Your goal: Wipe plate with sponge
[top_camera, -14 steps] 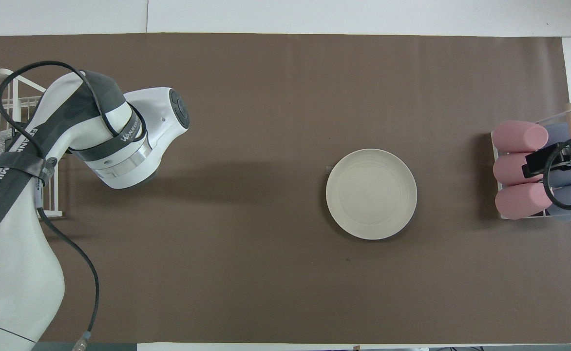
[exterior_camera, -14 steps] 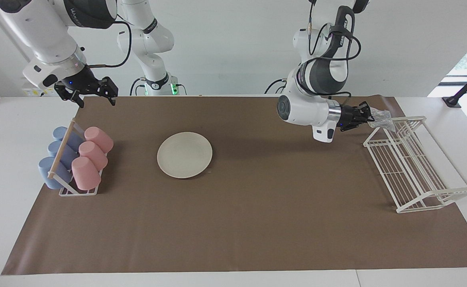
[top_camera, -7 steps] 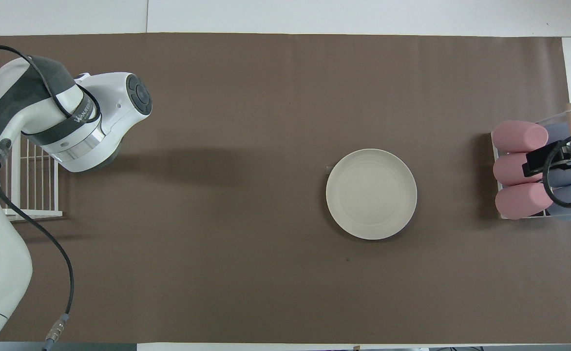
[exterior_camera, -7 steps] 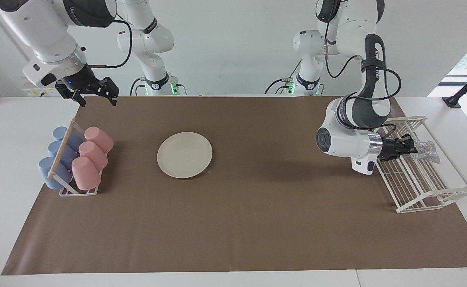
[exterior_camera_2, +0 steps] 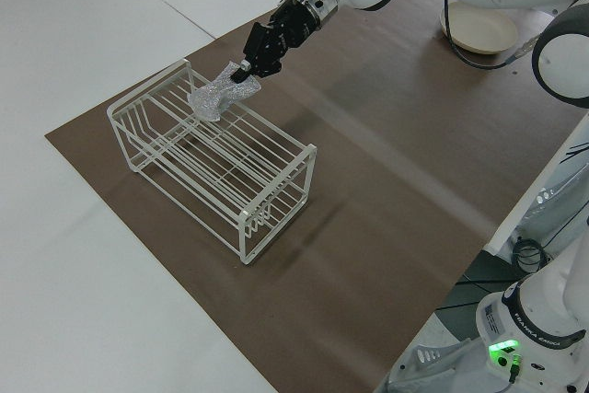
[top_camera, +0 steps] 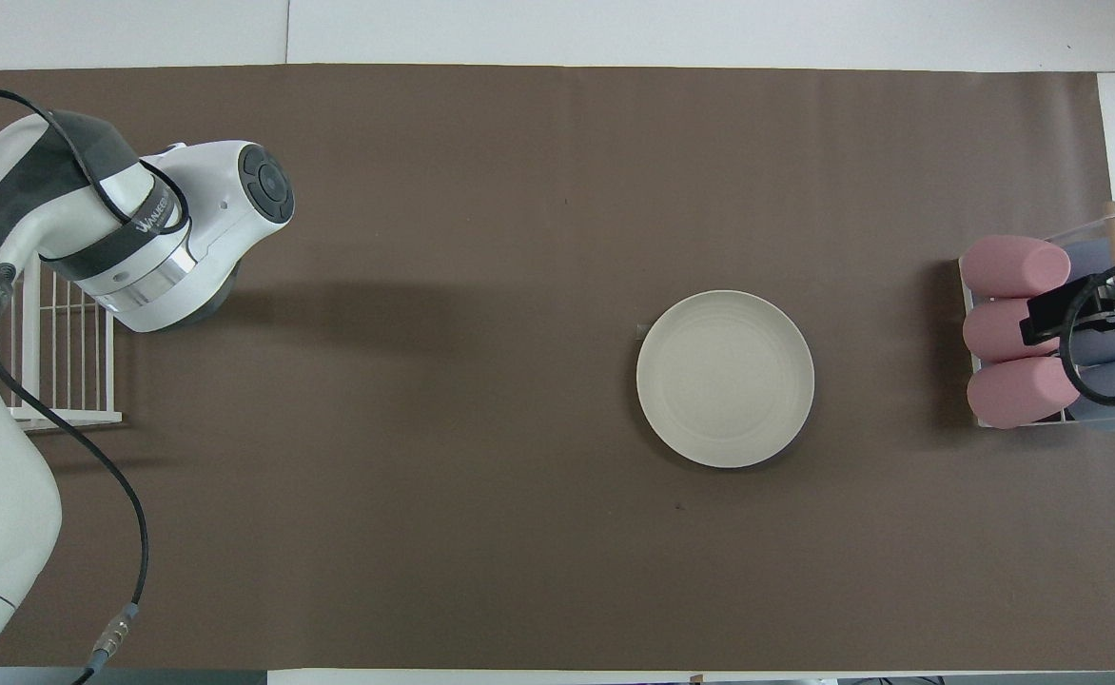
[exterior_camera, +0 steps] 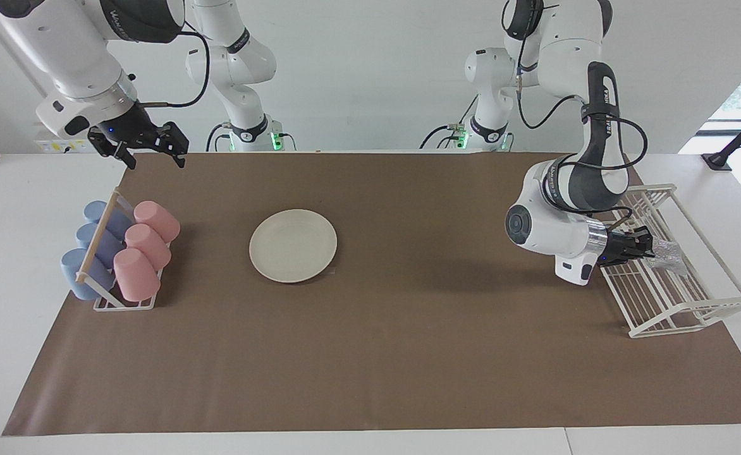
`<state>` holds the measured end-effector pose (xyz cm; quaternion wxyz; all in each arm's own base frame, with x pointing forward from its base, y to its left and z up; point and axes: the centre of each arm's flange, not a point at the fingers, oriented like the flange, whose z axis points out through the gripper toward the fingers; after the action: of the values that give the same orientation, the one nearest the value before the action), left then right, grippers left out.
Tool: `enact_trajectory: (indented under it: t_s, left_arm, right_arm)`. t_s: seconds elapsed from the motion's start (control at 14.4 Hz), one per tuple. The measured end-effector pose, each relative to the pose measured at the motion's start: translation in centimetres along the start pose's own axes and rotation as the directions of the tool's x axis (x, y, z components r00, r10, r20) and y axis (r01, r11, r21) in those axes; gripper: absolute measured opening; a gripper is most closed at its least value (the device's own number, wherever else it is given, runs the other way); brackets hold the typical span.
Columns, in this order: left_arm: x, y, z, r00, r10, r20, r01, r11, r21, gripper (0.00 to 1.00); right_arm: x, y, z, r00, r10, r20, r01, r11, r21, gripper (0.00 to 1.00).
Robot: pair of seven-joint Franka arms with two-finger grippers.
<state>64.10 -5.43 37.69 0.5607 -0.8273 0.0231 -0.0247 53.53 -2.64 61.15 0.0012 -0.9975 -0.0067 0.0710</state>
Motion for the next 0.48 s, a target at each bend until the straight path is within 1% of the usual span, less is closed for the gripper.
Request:
enact_trajectory:
  t_s: [0.07, 0.14, 0.21, 0.28, 0.48]
  left_arm:
    - [0.01, 0.02, -0.03, 1.0, 0.0, -0.001, 0.0, 1.0, -0.001, 0.05]
    - [0.02, 0.03, -0.04, 1.0, 0.0, -0.002, 0.0, 1.0, -0.003, 0.11]
    - [0.04, 0.04, 0.0, 1.0, -0.001, -0.003, 0.001, 1.0, -0.006, 0.2]
    - [0.07, 0.05, 0.03, 1.0, -0.002, -0.004, 0.002, 1.0, -0.01, 0.33]
    - [0.08, 0.07, 0.09, 1.0, -0.004, -0.003, 0.004, 1.0, -0.016, 0.64]
  right_arm:
    - [0.0, 0.0, 0.0, 1.0, 0.0, 0.0, 0.0, 1.0, 0.0, 1.0]
    - [0.0, 0.0, 0.0, 1.0, 0.0, 0.0, 0.0, 1.0, 0.0, 1.0]
    - [0.0, 0.0, 0.0, 1.0, 0.0, 0.0, 0.0, 1.0, 0.0, 1.0]
    - [0.0, 0.0, 0.0, 1.0, 0.0, 0.0, 0.0, 1.0, 0.0, 1.0]
    - [0.0, 0.0, 0.0, 1.0, 0.0, 0.0, 0.0, 1.0, 0.0, 1.0]
